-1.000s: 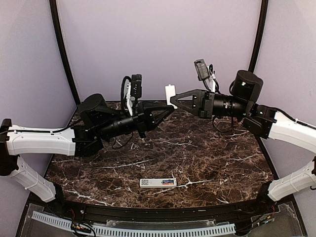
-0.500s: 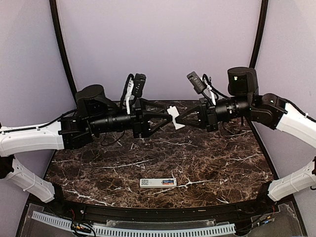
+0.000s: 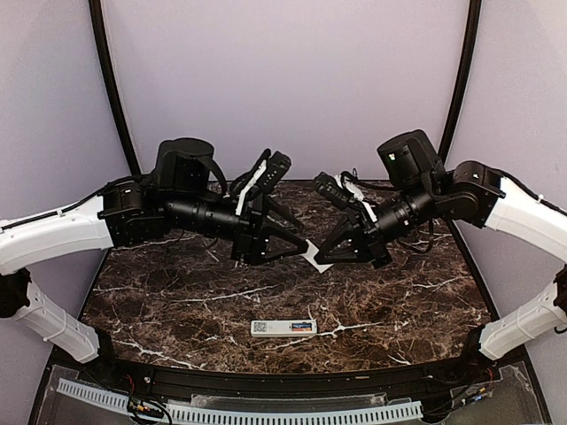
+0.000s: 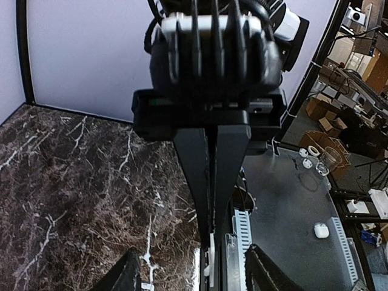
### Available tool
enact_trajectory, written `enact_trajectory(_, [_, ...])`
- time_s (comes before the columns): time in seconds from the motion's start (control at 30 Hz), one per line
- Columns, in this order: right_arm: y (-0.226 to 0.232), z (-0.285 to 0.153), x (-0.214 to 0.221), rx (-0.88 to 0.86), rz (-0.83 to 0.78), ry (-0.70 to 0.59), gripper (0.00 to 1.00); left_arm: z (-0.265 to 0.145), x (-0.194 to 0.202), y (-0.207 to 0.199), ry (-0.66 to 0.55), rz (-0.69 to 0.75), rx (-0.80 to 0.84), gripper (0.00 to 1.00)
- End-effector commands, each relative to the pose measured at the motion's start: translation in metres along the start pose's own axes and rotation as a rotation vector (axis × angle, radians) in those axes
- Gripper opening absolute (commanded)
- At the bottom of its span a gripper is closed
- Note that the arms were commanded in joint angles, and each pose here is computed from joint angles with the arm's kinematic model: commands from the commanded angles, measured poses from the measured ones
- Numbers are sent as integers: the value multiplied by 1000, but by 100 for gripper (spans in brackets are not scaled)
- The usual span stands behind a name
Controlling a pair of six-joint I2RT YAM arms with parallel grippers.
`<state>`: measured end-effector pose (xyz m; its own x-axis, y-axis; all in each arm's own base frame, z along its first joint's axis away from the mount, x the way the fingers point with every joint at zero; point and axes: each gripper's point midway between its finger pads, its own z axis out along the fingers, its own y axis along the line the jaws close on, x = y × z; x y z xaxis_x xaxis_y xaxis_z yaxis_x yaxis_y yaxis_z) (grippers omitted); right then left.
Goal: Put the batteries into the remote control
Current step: Pass from the right arm to the left
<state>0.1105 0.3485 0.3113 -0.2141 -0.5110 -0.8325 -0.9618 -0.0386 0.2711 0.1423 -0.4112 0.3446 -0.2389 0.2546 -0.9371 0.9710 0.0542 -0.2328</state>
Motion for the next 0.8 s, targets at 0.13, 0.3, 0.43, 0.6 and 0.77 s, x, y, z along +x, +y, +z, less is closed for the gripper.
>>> enact_trajectory(0.13, [10, -1, -13, -37, -55, -17, 0, 3, 17, -9, 80, -25, 76, 48])
enact_trajectory(0.3, [9, 3, -11, -37, -47, -6, 0, 3, 14, -7, 60, -9, 67, 42])
enact_trajectory(0.43, [10, 2, -12, -41, -46, -20, 0, -4, 10, -2, 4, 31, 16, 42])
enact_trajectory(0.6, [11, 2, -12, -46, -47, -23, 0, -9, 6, -1, -21, 48, -7, 36])
enact_trajectory(0.77, [11, 4, -12, -57, -47, -13, 0, -4, 9, -2, -2, 36, 16, 30])
